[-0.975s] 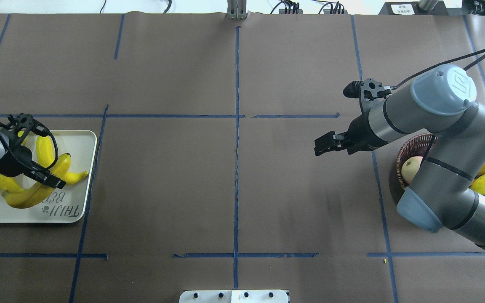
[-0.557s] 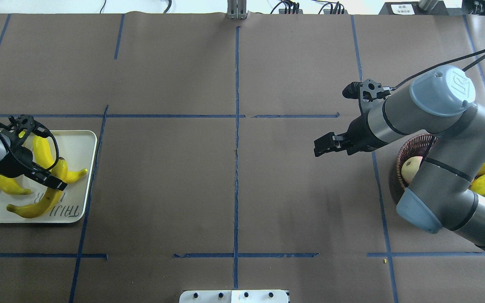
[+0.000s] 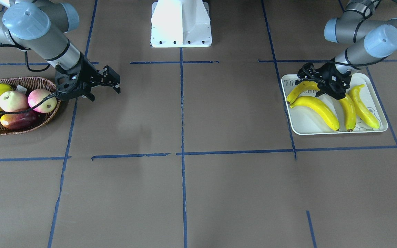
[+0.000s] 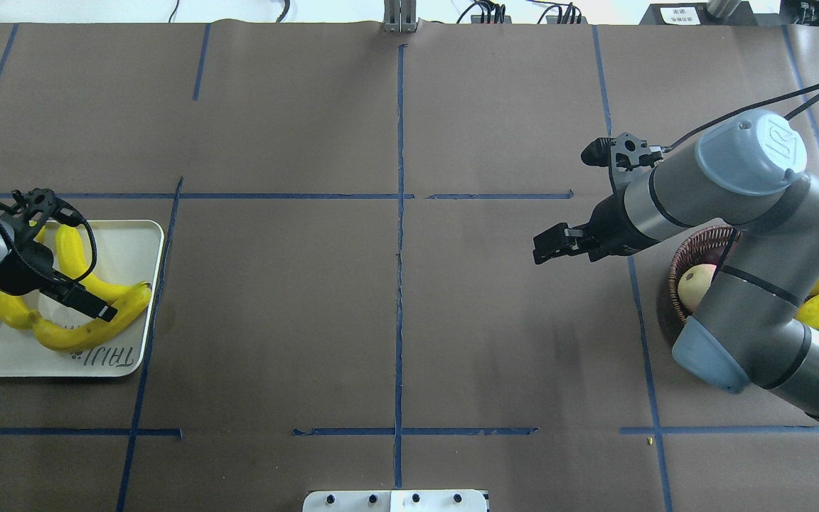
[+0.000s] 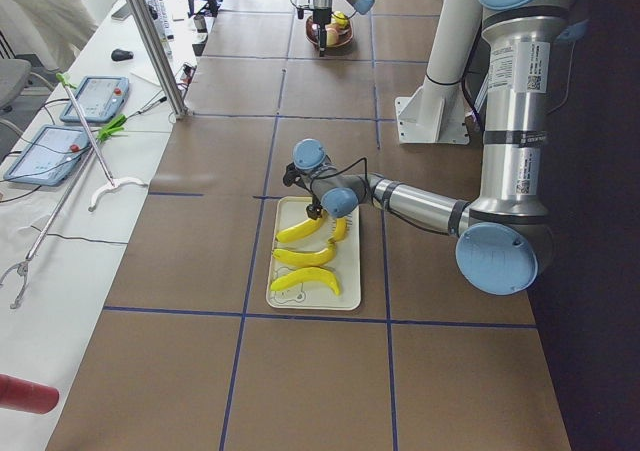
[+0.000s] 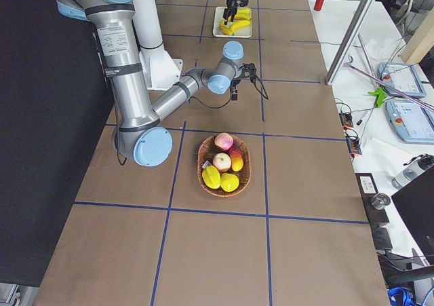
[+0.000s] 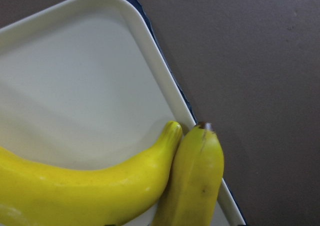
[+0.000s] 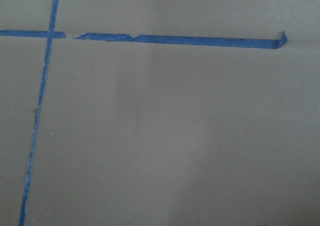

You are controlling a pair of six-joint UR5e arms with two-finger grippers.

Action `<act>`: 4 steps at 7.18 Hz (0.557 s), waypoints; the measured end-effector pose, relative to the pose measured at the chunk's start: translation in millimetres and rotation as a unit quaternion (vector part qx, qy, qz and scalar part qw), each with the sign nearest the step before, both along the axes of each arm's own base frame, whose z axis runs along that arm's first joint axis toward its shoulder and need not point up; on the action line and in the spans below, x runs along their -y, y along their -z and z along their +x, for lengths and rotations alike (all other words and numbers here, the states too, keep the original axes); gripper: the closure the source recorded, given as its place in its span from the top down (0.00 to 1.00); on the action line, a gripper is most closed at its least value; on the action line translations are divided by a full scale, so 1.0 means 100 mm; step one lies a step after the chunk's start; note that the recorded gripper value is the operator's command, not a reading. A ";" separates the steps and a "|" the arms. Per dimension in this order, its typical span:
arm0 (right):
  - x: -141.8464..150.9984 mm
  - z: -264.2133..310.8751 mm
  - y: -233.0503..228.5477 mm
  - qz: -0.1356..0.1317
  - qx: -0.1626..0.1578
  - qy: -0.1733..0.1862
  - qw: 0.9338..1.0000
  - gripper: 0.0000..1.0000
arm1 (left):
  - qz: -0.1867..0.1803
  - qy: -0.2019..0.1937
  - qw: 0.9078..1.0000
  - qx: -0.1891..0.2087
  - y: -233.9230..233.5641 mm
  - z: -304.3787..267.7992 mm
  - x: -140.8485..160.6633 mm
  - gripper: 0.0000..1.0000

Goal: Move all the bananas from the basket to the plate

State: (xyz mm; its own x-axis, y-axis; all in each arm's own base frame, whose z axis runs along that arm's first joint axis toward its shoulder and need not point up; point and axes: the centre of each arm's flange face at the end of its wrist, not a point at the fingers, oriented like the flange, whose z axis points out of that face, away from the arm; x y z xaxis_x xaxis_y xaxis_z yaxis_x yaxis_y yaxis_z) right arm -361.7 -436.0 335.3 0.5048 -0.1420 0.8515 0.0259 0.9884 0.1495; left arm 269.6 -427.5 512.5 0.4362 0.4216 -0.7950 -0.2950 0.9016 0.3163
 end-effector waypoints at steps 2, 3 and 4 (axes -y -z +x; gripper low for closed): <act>0.07 0.35 -0.40 0.028 -0.027 0.016 0.999 1.00 | 0.001 0.026 1.000 0.017 -0.30 -0.35 0.23 0.99; 0.11 0.65 -0.68 0.044 -0.040 0.031 0.998 1.00 | 0.021 0.028 0.999 0.032 -0.56 -0.65 0.38 0.99; 0.12 0.98 -1.00 0.063 -0.054 0.048 0.995 1.00 | 0.039 0.028 0.997 0.054 -0.80 -1.06 0.54 0.99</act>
